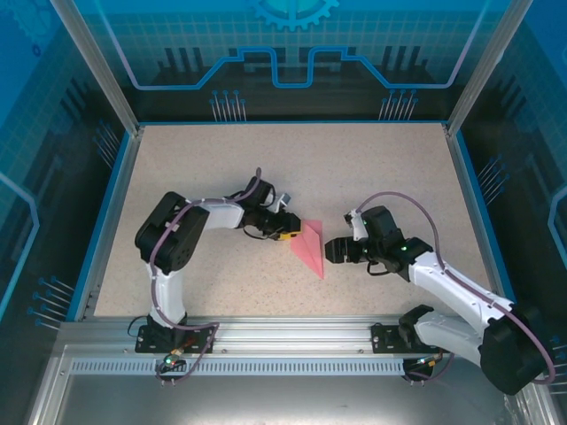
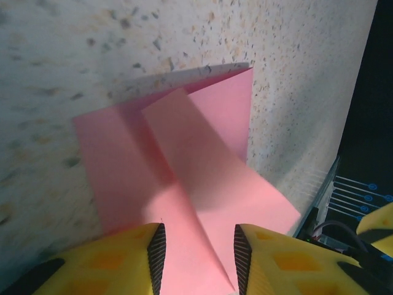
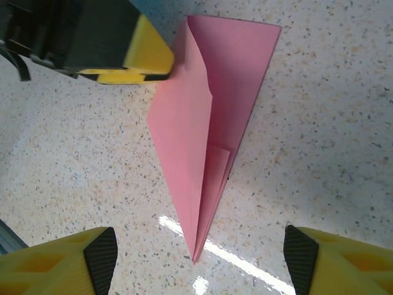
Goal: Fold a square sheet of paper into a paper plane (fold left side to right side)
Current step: Turn over the paper at the center of the table.
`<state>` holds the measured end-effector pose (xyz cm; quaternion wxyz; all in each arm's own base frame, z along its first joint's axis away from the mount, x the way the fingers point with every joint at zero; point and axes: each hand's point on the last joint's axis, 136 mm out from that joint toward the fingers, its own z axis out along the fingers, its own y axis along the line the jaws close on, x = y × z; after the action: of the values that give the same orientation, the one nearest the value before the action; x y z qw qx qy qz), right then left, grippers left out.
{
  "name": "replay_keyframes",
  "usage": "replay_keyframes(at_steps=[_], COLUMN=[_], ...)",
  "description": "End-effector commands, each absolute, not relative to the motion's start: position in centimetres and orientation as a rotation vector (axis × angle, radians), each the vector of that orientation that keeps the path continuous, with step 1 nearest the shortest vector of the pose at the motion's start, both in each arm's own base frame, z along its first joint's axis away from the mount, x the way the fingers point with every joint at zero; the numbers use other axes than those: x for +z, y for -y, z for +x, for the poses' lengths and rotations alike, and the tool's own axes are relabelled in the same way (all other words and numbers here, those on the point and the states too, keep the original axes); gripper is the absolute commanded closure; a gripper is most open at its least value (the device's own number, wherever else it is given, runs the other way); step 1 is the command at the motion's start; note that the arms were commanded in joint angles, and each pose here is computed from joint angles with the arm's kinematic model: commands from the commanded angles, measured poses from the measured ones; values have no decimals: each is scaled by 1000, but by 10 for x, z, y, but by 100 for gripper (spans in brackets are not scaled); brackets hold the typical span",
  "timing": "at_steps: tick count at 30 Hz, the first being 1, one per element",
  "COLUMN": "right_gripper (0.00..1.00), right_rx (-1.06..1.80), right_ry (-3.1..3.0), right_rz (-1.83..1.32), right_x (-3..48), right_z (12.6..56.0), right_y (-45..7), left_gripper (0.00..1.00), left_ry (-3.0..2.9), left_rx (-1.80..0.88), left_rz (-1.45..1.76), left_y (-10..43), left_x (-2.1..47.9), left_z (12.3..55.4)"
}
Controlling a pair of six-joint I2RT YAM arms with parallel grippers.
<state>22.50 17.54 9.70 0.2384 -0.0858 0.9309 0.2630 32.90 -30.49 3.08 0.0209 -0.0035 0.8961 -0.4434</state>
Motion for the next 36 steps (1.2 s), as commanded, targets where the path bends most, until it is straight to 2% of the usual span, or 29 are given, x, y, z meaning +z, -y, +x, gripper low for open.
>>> replay_keyframes(at_steps=[1, 10, 17, 20, 28, 36], right_gripper=[25, 23, 13, 1, 1, 1], right_rx=[673, 713, 867, 966, 1233, 1534], right_ry=[-2596, -2582, -2554, -2514, -2387, -2126], right_rz=[-201, -175, -86, -38, 33, -77], right_x=[85, 88, 86, 89, 104, 157], right_z=[219, 218, 218, 220, 231, 246], right_y=[-163, -160, -156, -155, -153, -174], left_gripper=[63, 65, 85, 91, 98, 99], left_ry=[-2746, -2785, -2726, -2676, -2514, -2351], left_rx=[-1434, -1442, -1463, -1466, -1449, -1481], left_rz=[40, 36, 94, 137, 209, 245], left_y=[324, 336, 344, 344, 331, 317], left_x=[40, 27, 47, 65, 139, 214], left_z=[337, 339, 347, 349, 355, 351])
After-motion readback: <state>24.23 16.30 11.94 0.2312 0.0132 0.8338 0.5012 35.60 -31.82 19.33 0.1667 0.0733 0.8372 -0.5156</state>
